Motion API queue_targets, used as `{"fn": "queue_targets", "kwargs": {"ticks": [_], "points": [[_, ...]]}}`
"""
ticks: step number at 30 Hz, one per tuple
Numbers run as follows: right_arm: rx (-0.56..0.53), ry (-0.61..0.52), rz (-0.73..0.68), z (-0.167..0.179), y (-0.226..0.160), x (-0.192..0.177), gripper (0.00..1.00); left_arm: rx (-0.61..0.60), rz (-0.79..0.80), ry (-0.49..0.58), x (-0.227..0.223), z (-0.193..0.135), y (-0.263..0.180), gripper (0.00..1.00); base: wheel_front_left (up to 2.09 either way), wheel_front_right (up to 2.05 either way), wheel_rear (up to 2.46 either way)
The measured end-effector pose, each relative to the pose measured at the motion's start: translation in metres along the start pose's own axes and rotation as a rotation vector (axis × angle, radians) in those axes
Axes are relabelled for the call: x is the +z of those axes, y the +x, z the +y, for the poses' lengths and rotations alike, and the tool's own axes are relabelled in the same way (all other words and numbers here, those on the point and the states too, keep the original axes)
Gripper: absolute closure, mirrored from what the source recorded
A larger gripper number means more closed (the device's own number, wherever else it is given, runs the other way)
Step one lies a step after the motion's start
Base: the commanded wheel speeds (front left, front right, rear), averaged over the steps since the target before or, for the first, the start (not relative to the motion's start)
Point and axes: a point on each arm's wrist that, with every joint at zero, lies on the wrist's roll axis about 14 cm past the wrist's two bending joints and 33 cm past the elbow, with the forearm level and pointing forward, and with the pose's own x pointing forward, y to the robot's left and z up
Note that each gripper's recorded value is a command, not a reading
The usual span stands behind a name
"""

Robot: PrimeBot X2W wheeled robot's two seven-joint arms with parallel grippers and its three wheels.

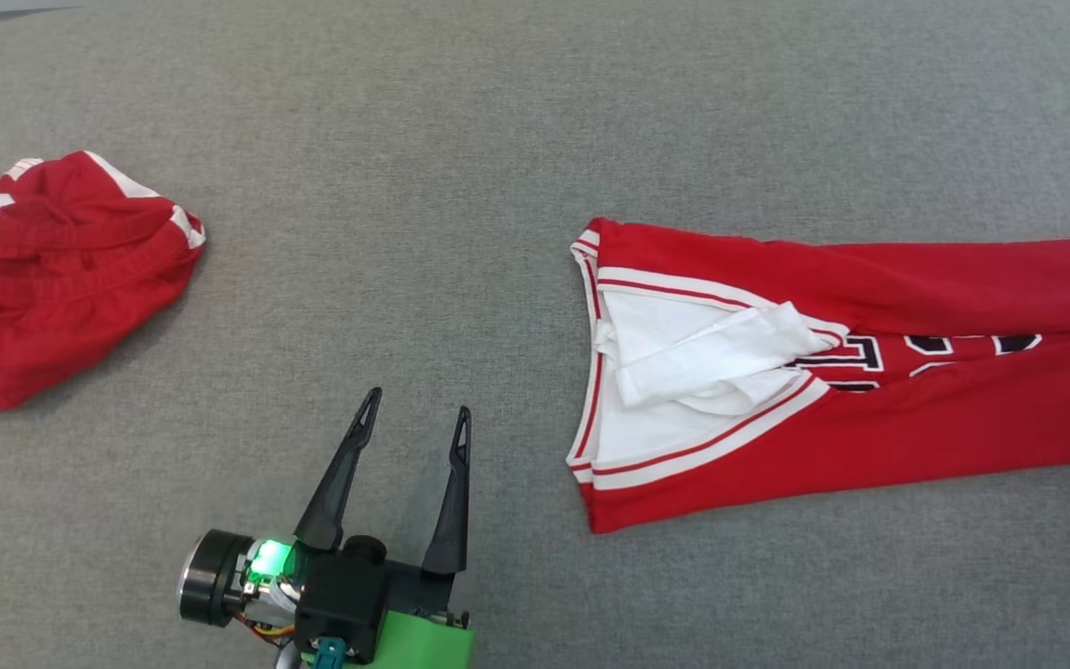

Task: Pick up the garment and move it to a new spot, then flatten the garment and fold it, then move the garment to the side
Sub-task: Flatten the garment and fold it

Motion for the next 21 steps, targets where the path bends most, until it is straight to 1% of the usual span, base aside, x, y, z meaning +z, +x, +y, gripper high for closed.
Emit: {"fn": "queue_targets", "kwargs": {"ticks": [3, 8, 12, 13, 15, 18, 21], "points": [[-0.028, -0.022, -0.03, -0.015, -0.005, 0.012, 1.0, -0.028, -0.007, 0.002, -0.001, -0.005, 0.008, 0.0, 0.0, 0.0, 0.0], [-0.016, -0.054, -0.097, -0.01, -0.014, 0.033, 1.0, -0.066, -0.008, 0.002, -0.003, -0.014, 0.014, 0.0, 0.0, 0.0, 0.0], [0.032, -0.065, -0.164, 0.012, -0.028, 0.054, 1.0, -0.077, -0.024, 0.005, 0.003, -0.017, 0.012, 0.0, 0.0, 0.0, 0.0], [0.059, -0.063, -0.202, 0.025, -0.037, 0.067, 1.0, -0.076, -0.037, 0.006, 0.008, -0.018, 0.01, 0.0, 0.0, 0.0, 0.0], [0.09, -0.058, -0.237, 0.04, -0.047, 0.077, 1.0, -0.065, -0.045, 0.004, 0.012, -0.016, 0.006, 0.0, 0.0, 0.0, 0.0], [0.145, -0.058, -0.267, 0.068, -0.059, 0.086, 1.0, -0.039, -0.051, 0.002, 0.017, -0.011, 0.0, 0.0, 0.0, 0.0, 0.0], [0.225, -0.049, -0.282, 0.104, -0.069, 0.091, 1.0, -0.012, -0.058, 0.005, 0.02, -0.005, -0.006, 0.0, 0.0, 0.0, 0.0]]}}
